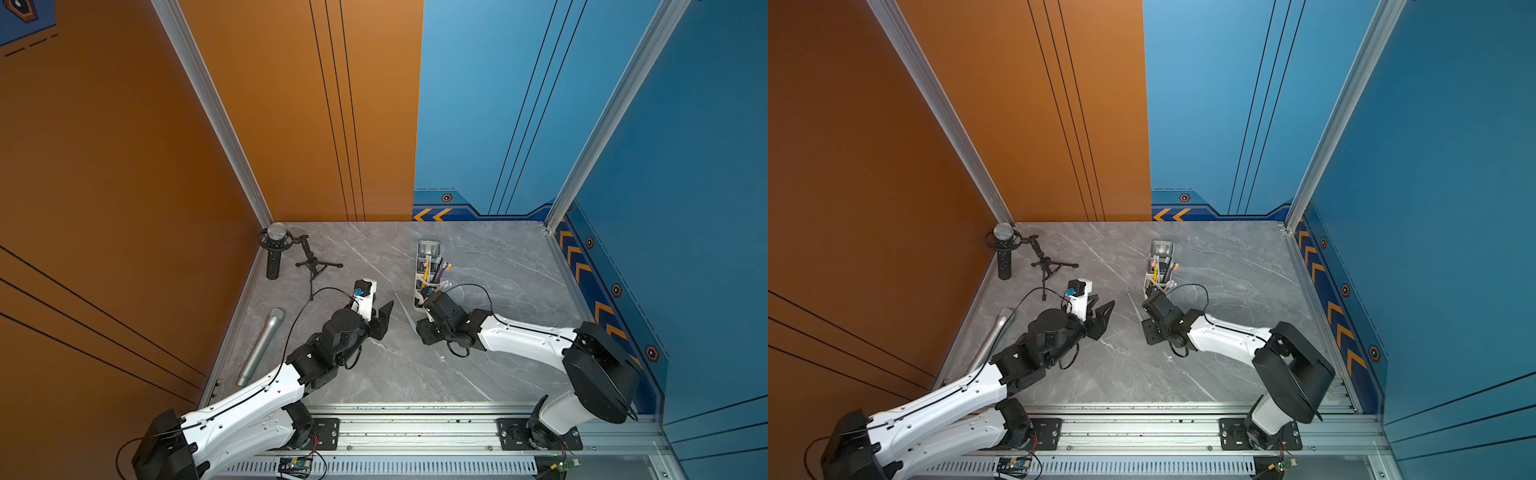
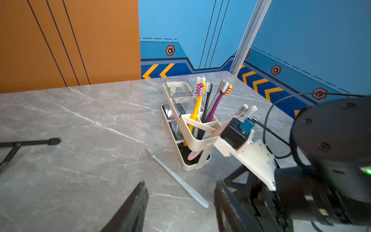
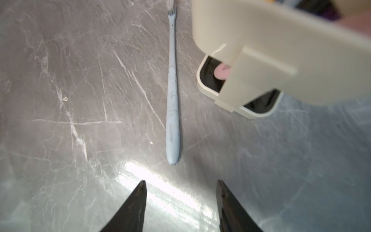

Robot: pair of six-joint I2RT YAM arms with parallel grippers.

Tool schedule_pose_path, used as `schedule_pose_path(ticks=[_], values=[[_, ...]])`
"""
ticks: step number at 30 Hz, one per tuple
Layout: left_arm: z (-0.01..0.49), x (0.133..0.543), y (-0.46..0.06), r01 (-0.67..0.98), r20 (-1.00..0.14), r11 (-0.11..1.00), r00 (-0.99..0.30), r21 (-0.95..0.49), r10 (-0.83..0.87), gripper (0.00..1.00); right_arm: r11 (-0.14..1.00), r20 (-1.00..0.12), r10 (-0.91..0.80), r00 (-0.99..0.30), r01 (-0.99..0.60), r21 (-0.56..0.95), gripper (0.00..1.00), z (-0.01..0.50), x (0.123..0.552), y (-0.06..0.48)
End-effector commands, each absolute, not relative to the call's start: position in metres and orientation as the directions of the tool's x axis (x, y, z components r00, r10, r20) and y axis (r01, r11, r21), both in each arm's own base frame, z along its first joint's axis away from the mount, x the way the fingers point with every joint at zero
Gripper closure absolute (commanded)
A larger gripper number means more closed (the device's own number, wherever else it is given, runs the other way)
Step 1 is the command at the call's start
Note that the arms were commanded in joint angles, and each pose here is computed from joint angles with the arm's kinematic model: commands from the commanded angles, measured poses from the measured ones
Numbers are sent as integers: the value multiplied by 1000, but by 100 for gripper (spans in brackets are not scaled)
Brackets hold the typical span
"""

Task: Place the toothbrush into the toothbrush holder
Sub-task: Pick up the toothbrush from the center of the board.

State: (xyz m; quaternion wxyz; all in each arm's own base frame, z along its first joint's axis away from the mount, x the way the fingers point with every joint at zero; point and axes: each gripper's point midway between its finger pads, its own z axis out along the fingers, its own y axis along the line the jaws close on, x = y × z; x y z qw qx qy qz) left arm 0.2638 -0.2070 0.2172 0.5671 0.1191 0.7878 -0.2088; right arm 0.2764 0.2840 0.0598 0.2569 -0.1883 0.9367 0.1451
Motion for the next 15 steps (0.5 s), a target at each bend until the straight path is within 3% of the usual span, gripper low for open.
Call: schedule_pose_path(ticks=[1,15], values=[[190,258,-194,357,-920,915,-391,-189,-38,44,858,-560,-297,-773,-473,199,44,61,293,307],[193,256,-165,265,-928,959,-372,-103,3,41,920,-498,-315,-808,-389,50,50,32,307,293]])
